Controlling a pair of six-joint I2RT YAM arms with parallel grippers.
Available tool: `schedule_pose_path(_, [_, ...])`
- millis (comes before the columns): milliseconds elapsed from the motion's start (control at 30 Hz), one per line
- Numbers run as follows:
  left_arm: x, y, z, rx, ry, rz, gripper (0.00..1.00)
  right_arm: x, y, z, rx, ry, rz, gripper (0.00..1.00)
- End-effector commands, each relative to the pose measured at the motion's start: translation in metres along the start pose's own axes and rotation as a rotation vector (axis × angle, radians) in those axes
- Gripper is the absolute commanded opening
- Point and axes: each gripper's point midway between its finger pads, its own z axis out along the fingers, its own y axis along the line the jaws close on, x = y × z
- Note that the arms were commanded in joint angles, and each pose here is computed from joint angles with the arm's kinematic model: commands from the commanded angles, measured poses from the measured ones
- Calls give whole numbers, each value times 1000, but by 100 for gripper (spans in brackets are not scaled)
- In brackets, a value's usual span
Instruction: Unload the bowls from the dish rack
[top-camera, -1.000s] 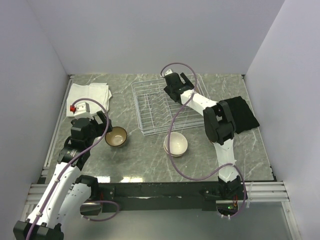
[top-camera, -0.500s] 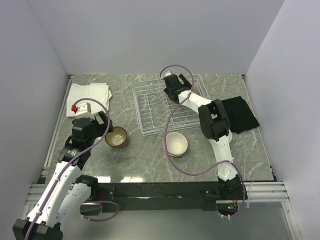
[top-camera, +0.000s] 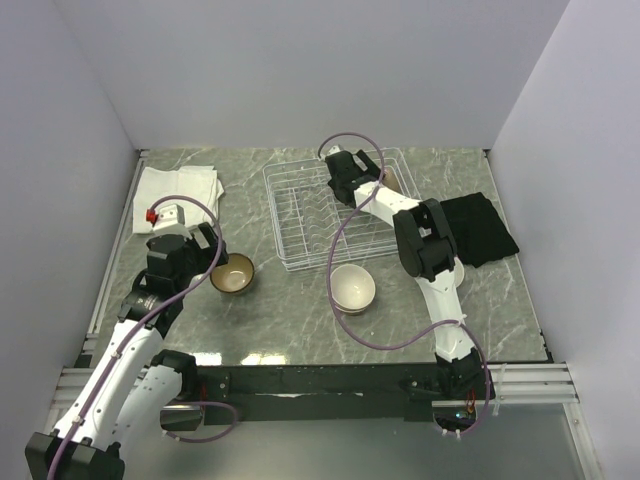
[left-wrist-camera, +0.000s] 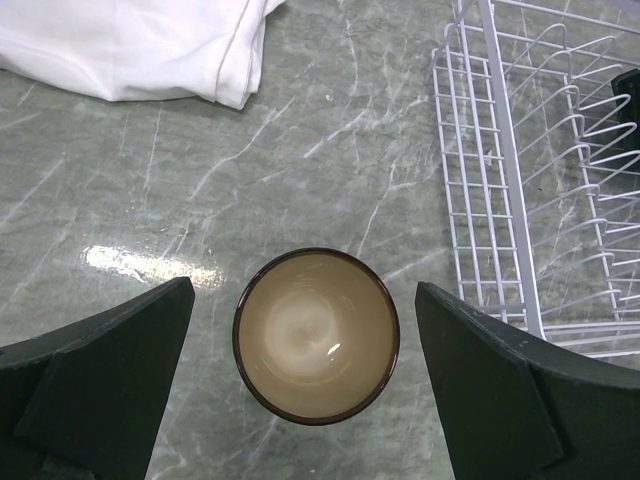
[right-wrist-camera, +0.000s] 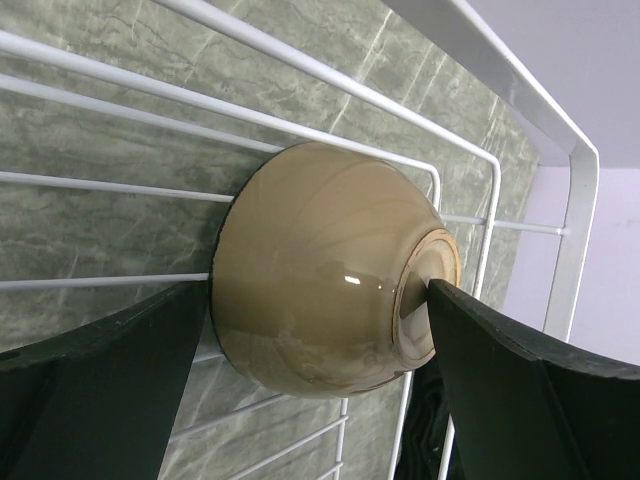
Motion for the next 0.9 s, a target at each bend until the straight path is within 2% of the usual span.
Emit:
schedule_pose_path(0, [-8,-1,0,-1,-27,11,99,19,8,8,-29,41,22,96])
schedule_pose_path(300, [-9,0,-1,-5,-34,8,99,-1,-27,-13,36,-15,67,73])
schedule_pose_path(433, [-11,0,-3,-3,-46,5,99,-16,-46,-32,45,-60,113,60])
schedule_pose_path(700, [-13,-1,-4,5,-56,4,99,-19,-54,-58,19,-102,175,48])
schedule_pose_path(867, [-13,-2,-4,9,-57,2,99,-16,-54,-70,-16,-119,235,36])
